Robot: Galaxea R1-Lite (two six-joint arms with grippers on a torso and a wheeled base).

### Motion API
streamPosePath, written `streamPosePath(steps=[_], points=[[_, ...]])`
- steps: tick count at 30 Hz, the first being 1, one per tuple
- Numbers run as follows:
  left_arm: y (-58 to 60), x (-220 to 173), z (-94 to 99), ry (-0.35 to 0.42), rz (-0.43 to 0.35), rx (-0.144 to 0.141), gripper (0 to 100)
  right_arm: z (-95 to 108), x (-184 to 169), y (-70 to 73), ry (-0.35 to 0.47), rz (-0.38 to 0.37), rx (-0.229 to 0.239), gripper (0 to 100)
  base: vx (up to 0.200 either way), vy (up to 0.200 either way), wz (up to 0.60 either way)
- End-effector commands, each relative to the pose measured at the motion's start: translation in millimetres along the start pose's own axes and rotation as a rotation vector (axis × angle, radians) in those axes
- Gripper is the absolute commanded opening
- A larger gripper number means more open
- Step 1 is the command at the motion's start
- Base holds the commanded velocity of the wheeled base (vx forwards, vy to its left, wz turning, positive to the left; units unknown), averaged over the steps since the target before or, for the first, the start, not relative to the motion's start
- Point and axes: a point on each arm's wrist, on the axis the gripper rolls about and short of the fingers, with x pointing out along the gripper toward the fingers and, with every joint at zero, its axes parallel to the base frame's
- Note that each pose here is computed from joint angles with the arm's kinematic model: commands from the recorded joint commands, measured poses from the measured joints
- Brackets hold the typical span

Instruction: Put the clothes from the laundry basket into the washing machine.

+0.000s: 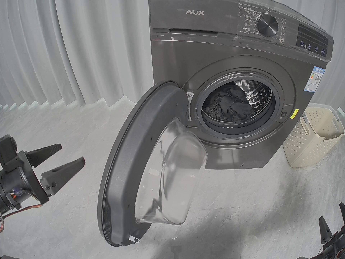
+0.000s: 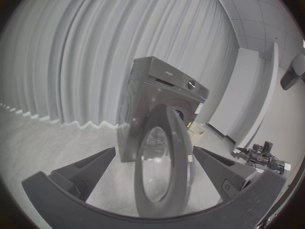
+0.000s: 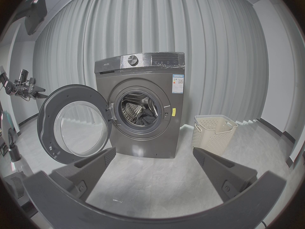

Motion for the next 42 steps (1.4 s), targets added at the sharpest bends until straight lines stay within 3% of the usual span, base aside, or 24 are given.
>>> streamPosePath(steps=[1,6,9,17,22,26,42], points=[[10.6,-5,-1.2,-0.010,0.091,0.026,100,-5,0,0.0,0.001,0.001,0.000,100,0.000,0.000,0.00],[18.4,11,-19.9,0.102,0.106,0.061,100,-5,0,0.0,0.001,0.001,0.000,100,0.000,0.000,0.00],[19.8,18,-24.0,0.135,0.099,0.065,100,-5,0,0.0,0.001,0.001,-0.001,100,0.000,0.000,0.00],[9.6,56,-29.7,0.219,-0.013,0.064,100,-5,0,0.0,0.001,0.001,-0.001,100,0.000,0.000,0.00],[6.8,80,-29.3,0.211,-0.035,0.070,100,-5,0,0.0,0.001,0.001,-0.001,100,0.000,0.000,0.00],[-2.0,101,-24.7,0.161,-0.063,0.081,100,-5,0,0.0,0.001,0.001,-0.001,100,0.000,0.000,0.00],[-30.2,150,-19.8,0.155,-0.116,0.104,100,-5,0,0.0,0.001,0.001,-0.001,100,0.000,0.000,0.00]])
